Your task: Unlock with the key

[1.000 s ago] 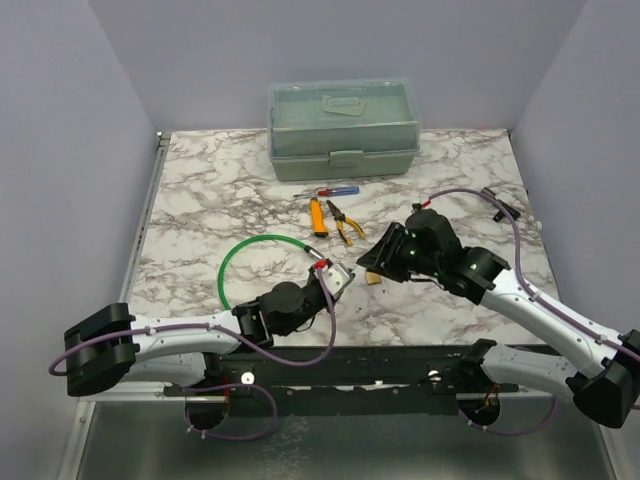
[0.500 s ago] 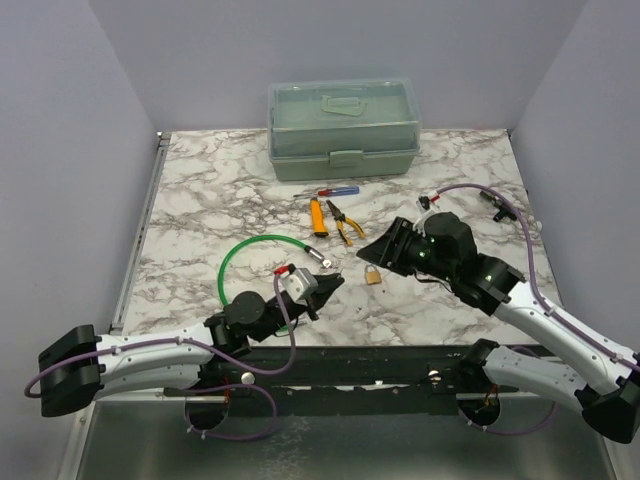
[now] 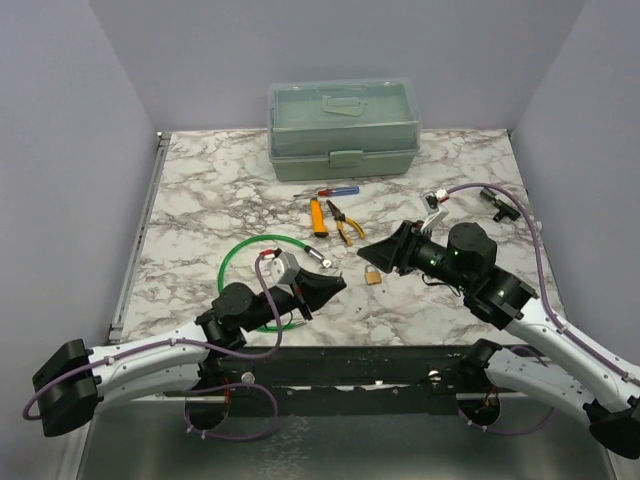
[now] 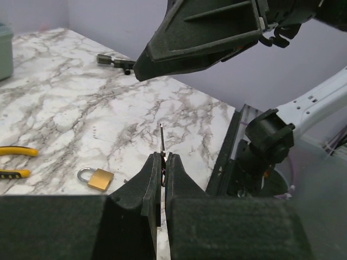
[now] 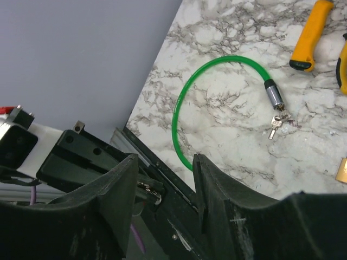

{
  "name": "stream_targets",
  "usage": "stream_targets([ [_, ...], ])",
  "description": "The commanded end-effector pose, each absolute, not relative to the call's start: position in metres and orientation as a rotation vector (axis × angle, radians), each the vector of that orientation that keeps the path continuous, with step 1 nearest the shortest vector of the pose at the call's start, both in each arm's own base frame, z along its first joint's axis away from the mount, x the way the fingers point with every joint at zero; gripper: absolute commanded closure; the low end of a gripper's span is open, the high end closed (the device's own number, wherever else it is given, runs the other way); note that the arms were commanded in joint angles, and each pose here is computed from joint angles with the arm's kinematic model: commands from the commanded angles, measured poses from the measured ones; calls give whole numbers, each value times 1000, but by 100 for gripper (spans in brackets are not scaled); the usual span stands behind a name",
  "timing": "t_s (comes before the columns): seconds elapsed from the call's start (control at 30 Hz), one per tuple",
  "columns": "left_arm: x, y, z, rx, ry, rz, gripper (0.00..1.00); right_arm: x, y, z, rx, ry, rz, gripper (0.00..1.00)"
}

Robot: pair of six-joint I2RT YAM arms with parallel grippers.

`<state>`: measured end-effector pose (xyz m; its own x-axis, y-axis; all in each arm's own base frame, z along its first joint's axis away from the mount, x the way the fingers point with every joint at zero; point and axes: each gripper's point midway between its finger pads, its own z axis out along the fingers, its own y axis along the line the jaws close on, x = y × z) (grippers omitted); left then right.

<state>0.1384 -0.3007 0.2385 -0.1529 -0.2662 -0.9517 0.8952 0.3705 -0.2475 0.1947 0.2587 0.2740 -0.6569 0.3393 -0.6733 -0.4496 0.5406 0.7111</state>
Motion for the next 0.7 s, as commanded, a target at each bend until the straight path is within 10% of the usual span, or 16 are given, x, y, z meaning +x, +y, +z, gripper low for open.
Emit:
stream_targets([
  [0.0, 127, -305, 259, 625, 1371, -1381, 100, 194, 257, 286, -176, 1860, 1196, 49],
  [0.67, 143, -303, 250, 567, 1664, -1723, 100, 226, 230, 231, 10, 2148, 816, 46],
])
